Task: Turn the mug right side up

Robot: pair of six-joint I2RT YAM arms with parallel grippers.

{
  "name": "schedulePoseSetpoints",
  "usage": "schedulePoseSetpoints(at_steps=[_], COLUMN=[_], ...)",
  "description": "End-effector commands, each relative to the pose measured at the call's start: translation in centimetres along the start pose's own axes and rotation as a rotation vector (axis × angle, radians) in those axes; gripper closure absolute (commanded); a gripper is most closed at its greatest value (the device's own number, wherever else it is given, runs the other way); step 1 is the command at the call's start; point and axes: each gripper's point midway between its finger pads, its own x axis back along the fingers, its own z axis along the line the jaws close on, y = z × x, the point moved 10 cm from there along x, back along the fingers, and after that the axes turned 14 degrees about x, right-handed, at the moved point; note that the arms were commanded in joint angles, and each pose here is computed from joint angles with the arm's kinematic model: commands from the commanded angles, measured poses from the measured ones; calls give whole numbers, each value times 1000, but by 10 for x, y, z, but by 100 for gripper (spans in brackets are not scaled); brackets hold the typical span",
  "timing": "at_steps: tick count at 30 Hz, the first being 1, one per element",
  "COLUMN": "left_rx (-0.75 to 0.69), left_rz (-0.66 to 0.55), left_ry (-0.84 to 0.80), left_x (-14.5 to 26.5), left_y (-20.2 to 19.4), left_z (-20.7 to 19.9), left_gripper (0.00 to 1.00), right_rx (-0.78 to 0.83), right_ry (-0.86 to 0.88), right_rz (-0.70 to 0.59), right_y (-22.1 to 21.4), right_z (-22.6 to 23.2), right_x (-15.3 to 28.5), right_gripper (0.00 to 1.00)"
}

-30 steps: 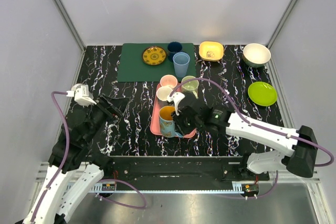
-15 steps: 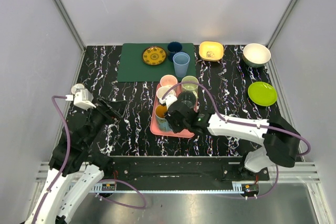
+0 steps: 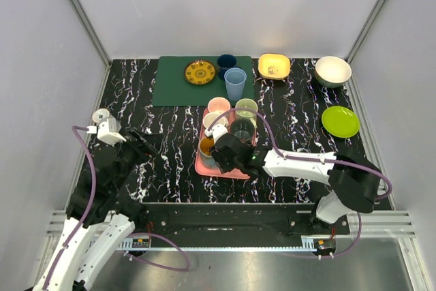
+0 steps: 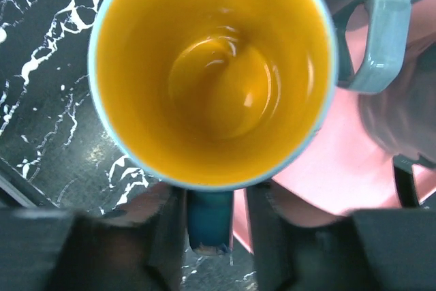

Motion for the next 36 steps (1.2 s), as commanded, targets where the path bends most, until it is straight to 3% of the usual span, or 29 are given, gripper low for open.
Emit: schedulePoseSetpoints(at_steps=[1, 8, 10, 11, 15, 18, 24, 27, 32, 36], left_rx=[-10, -14, -35, -54, -156, -187, -37, -36, 49, 26], left_rz=[-54, -95, -124, -141, -149, -145, -94, -112, -117, -119], left_ry=[63, 170, 234, 253, 419, 509, 685, 793, 846, 870], left_x=[-2, -2, -5, -5, -27, -47, -82, -95, -125, -152], left_y=[3, 7, 11, 15, 26, 36, 71, 81, 101, 117], left_z=[7, 14, 17, 15, 14, 18, 69, 90, 120, 132], left_gripper=[21, 20, 20, 20, 18, 15, 16, 16, 20, 21], right_rx=[-31, -56, -88, -94, -118, -123, -140, -140, -127, -133], right_ry=[-13, 83, 157, 176, 173, 90, 38, 31, 24, -30], right_rz=[-141, -197, -293, -314, -540, -592, -586, -595, -616, -614], right_y=[22, 31, 50, 54, 87, 96, 95, 95, 95, 91], right_z=[-1, -1, -1, -2, -20, -33, -37, -37, -37, -42], right_x=[11, 48, 83, 96, 174, 201, 202, 198, 193, 194], right_gripper=[48, 28, 24, 17, 13, 12, 12, 12, 12, 12])
